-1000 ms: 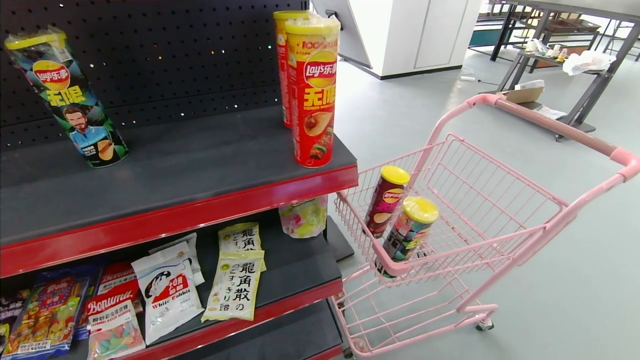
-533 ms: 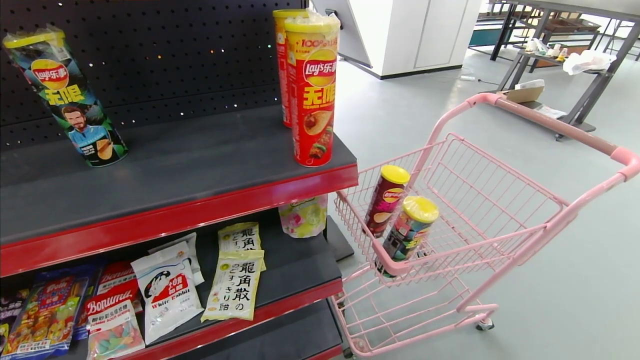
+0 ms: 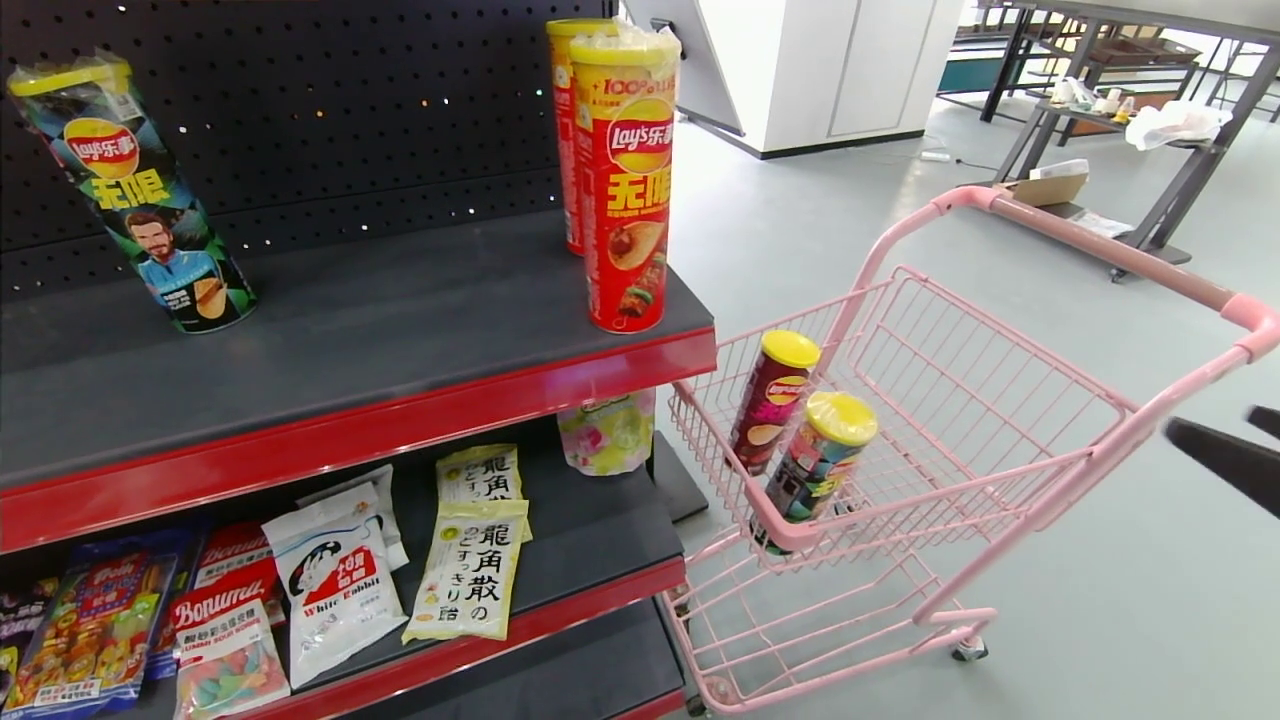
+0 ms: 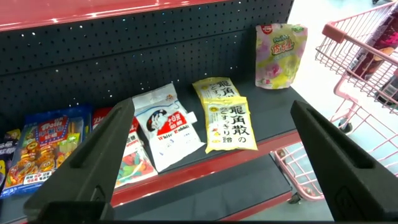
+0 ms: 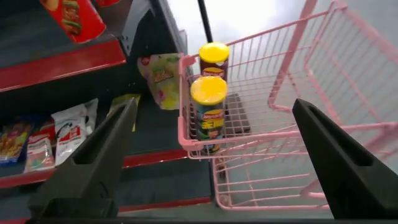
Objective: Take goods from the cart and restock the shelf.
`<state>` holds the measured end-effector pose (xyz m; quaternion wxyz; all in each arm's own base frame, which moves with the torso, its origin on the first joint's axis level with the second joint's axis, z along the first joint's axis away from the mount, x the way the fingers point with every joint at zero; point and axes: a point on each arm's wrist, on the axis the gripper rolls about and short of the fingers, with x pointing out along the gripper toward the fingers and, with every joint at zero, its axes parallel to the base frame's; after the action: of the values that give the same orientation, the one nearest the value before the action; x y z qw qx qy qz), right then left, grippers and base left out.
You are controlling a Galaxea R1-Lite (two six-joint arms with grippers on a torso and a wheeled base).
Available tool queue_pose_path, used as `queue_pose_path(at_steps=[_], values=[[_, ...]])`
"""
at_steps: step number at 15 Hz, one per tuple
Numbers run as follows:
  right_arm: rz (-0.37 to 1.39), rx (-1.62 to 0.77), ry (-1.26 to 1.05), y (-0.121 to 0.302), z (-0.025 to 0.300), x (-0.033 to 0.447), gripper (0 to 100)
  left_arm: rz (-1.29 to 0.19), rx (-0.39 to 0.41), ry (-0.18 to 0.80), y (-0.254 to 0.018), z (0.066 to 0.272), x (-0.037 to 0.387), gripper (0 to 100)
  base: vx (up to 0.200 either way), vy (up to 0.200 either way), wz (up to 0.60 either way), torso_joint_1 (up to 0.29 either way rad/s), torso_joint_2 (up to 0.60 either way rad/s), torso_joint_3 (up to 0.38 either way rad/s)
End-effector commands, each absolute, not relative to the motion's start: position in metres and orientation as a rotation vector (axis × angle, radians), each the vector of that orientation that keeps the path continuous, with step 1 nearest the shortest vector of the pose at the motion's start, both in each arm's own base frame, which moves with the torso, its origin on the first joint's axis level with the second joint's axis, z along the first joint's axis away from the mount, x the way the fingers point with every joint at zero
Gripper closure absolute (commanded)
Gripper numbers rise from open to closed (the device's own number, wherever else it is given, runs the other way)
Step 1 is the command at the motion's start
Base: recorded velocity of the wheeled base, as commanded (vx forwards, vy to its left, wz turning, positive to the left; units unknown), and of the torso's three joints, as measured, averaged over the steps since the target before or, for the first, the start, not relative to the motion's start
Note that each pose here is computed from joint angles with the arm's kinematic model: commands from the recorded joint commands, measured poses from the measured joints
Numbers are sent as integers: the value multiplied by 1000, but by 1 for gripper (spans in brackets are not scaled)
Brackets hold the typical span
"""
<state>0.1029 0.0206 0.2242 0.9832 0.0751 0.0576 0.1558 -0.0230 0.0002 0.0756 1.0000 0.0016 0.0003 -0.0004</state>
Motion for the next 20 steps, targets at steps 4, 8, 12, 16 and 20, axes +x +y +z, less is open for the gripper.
queue_pose_path(at_steps=[4, 8, 12, 16, 20], values=[[426, 164, 405, 62, 128, 259, 0, 0, 3, 2, 0, 76, -23, 0, 0, 0, 0, 0, 0, 0], [440, 158, 460, 66, 110, 272, 0, 0, 3, 2, 0, 76, -23, 0, 0, 0, 0, 0, 0, 0], [448, 157, 489, 70, 101, 281, 0, 0, 3, 2, 0, 76, -23, 0, 0, 0, 0, 0, 0, 0], [444, 157, 499, 76, 89, 307, 0, 0, 3, 2, 0, 76, -23, 0, 0, 0, 0, 0, 0, 0], [458, 154, 513, 85, 79, 322, 0, 0, 3, 2, 0, 76, -23, 0, 0, 0, 0, 0, 0, 0]])
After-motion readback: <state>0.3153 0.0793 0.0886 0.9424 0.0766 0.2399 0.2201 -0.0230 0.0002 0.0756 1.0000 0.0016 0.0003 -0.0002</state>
